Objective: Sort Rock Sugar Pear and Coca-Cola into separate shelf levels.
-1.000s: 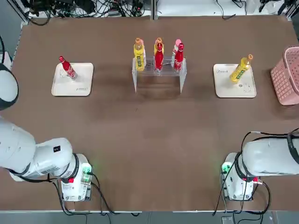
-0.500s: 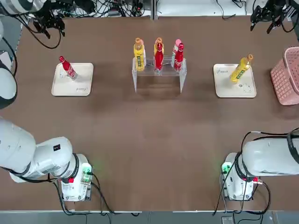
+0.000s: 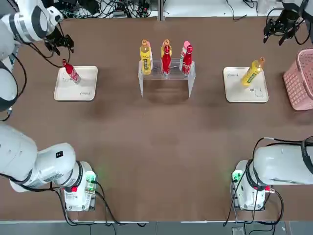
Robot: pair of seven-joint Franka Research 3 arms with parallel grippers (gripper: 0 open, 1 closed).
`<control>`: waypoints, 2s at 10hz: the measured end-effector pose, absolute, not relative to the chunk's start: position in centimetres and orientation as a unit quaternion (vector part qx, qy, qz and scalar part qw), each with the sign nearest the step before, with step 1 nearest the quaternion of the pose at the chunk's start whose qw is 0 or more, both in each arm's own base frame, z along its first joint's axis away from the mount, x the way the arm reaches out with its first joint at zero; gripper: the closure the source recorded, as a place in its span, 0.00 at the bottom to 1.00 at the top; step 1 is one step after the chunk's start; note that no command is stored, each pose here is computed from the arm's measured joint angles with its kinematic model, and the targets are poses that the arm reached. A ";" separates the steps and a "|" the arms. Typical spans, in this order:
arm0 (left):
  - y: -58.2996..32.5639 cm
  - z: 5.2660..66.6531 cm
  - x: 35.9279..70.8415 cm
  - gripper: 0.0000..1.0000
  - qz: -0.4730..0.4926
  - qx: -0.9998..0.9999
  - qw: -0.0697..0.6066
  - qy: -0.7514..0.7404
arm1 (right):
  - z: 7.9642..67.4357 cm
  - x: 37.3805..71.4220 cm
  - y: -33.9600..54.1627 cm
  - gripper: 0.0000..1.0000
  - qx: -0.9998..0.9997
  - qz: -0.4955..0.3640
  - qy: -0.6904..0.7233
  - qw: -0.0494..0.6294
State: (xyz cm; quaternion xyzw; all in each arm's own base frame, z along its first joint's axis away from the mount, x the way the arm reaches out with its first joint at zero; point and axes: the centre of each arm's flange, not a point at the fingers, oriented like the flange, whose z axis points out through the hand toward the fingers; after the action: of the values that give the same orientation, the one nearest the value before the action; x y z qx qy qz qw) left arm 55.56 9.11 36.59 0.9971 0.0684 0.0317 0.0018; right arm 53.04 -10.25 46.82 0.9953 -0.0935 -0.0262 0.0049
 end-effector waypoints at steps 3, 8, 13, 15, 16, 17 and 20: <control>11.1 35.4 54.6 0.11 0.017 0.997 -0.010 0.072 | 45.0 52.6 -9.8 0.09 0.996 -0.036 -0.082 0.004; 11.2 34.5 54.3 0.39 0.008 0.997 -0.009 0.072 | 43.1 52.0 -9.9 0.09 0.993 -0.075 -0.084 -0.020; 11.1 34.5 54.4 0.68 0.009 0.997 -0.009 0.072 | 40.2 52.6 -10.8 0.09 0.991 -0.090 -0.098 -0.024; 11.1 36.6 54.8 0.68 0.006 0.997 -0.011 0.071 | 39.4 52.9 -10.8 0.09 0.991 -0.089 -0.102 -0.023; 10.5 39.5 55.2 0.68 -0.007 0.998 -0.012 0.067 | 39.0 53.0 -10.9 0.09 0.990 -0.089 -0.104 -0.023; 9.0 43.5 56.1 0.68 -0.014 0.998 -0.013 0.062 | 38.6 53.1 -11.0 0.09 0.990 -0.090 -0.105 -0.022; 1.6 53.6 56.8 0.68 -0.030 0.997 -0.018 0.071 | 38.1 53.2 -11.1 0.11 0.990 -0.094 -0.106 -0.022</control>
State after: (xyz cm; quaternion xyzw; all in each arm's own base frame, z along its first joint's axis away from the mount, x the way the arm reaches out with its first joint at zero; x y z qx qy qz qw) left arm 56.85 1.60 53.59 0.9969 0.0705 -0.0304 -0.0179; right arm 53.18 -11.08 38.07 0.9896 -0.1065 -0.0937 -0.0223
